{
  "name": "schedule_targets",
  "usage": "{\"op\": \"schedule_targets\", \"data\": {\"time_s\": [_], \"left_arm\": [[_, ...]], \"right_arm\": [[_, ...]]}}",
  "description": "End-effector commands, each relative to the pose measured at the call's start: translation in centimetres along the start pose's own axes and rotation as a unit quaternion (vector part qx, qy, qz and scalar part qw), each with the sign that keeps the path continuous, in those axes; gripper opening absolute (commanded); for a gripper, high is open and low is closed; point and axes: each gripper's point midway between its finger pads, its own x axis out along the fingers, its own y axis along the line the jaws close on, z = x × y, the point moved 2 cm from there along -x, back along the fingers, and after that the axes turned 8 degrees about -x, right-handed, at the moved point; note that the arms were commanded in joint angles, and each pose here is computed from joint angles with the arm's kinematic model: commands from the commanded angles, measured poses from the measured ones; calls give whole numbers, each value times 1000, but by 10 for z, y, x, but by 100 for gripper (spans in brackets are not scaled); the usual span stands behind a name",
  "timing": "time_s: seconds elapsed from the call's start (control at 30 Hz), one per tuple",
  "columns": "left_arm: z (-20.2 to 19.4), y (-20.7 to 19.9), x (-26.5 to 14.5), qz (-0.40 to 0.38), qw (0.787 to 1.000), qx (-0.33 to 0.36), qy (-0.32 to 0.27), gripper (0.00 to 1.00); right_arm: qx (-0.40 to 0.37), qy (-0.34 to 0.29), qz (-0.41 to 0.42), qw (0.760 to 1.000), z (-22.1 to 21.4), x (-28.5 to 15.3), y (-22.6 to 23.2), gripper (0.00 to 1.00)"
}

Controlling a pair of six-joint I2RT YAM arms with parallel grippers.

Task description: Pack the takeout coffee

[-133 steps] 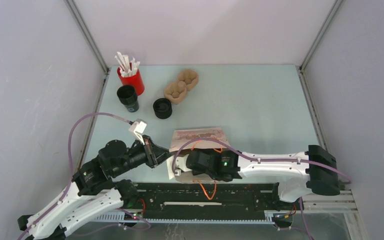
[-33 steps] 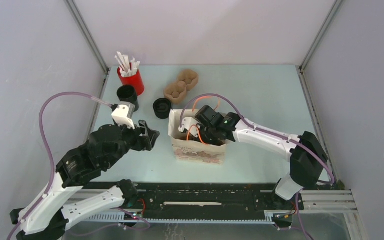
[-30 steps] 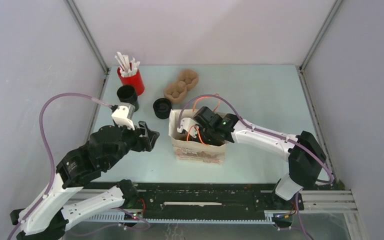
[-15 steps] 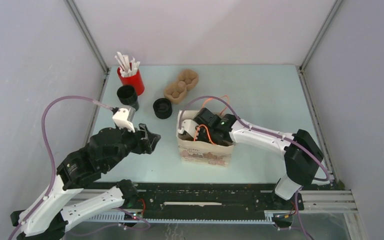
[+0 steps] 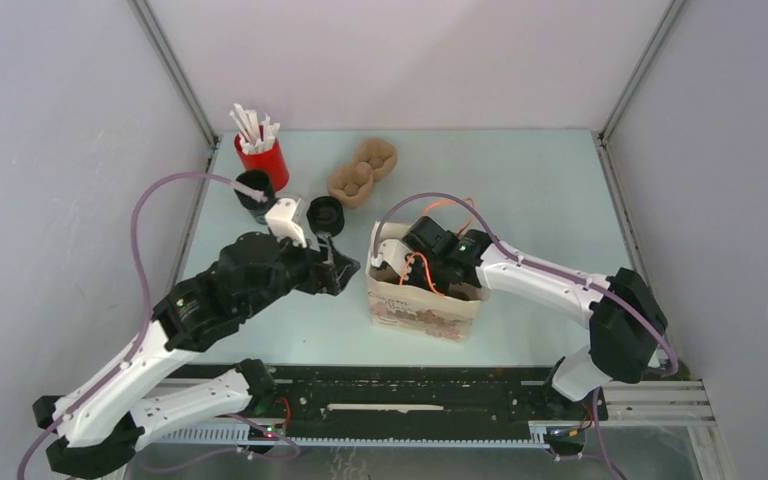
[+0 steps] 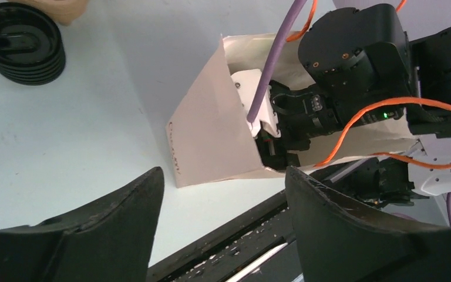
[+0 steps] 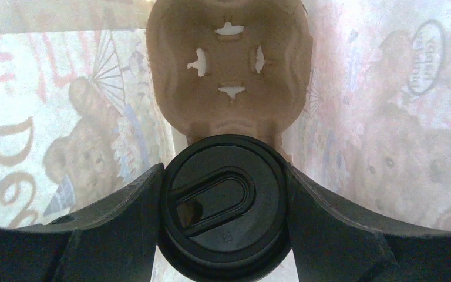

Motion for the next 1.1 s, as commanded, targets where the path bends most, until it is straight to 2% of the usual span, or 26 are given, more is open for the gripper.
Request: {"op": "schedule_targets", "data": {"time_s": [0.0,0.13,0.33,0.47,0.77,1.07], "left_arm": [[21,-30,13,-40,999,-16,-14,75],[21,-36,20,-49,998,-23,-17,66],[18,-40,25,-68,997,-28,-18,68],[15,-41,31,-63,998,-24,-9,61],[24,-38,25,-62,997,-26,-35,55],[55,-46,-4,-104,988,-26,-113,58]], "right_arm": [[30,-52,-12,998,19,-21,6,34],[44,-89,-41,994,33,-41,7,32],[56,-165,-76,982,52,-82,4,32],[70,-215,-114,967,63,-110,-4,31],[140,-334,-195,912,79,-173,-31,30],[208,-442,-222,844,90,-234,-51,29]]}}
